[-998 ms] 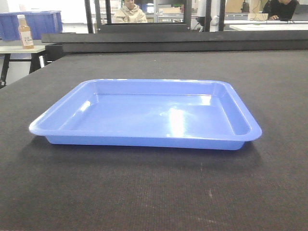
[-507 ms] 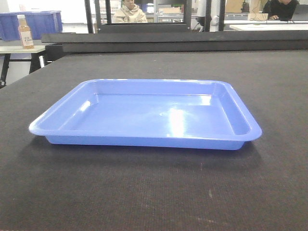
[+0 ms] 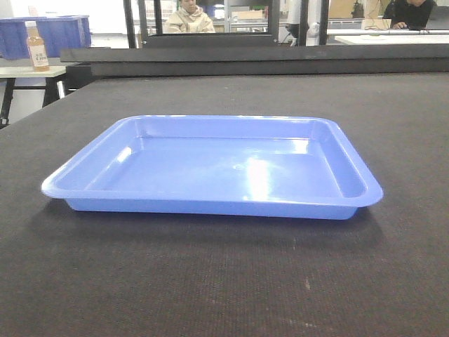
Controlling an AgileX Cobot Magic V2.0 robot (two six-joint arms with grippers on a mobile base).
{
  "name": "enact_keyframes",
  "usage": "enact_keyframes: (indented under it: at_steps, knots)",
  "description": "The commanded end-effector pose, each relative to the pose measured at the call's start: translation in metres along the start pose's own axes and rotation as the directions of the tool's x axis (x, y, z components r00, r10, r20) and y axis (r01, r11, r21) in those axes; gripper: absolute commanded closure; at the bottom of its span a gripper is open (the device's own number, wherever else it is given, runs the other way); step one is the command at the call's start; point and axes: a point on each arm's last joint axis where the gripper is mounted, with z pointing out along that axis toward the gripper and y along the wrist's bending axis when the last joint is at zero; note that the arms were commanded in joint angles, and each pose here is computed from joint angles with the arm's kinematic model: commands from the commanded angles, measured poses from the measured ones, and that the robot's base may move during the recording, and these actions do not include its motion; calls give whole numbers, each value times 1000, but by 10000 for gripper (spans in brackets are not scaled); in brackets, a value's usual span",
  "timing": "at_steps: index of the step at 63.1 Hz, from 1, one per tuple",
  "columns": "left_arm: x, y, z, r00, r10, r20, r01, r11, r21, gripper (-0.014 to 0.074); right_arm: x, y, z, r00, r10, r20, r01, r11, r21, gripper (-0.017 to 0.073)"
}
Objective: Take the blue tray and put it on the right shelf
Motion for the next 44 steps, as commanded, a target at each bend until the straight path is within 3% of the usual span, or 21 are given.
enact_keyframes:
  at_steps: [1, 10, 17, 25, 32, 40, 44]
  knots:
    - [-43, -1, 0, 1000, 19, 8, -19, 1000, -4, 566, -32, 2, 2, 1000, -10, 19, 10, 1000, 1, 309]
    - [-70, -2, 19, 994, 7, -113, -9, 1000, -10, 326, -47, 3, 23, 998, -10, -61, 10, 1000, 3, 37]
    - [-77, -3, 40, 980, 8, -201, -11, 1000, -11, 176, -50, 4, 43, 992, -9, -124, 9, 1000, -1, -54]
    - [-87, -13, 65, 967, 62, -248, -40, 995, 95, 171, -61, 11, 66, 984, -8, -177, -5, 997, -75, -54]
    - [-93, -31, 88, 939, 98, -328, -20, 972, 233, 172, -72, 24, 91, 967, -21, -254, -20, 987, -157, -54]
    - [-94, -54, 122, 878, 161, -450, 1, 941, 340, 171, -82, 45, 126, 924, -54, -377, -45, 967, -250, -54]
    - [-94, -68, 143, 838, 200, -507, 12, 923, 384, 171, -83, 60, 148, 878, -67, -474, -79, 956, -282, -54]
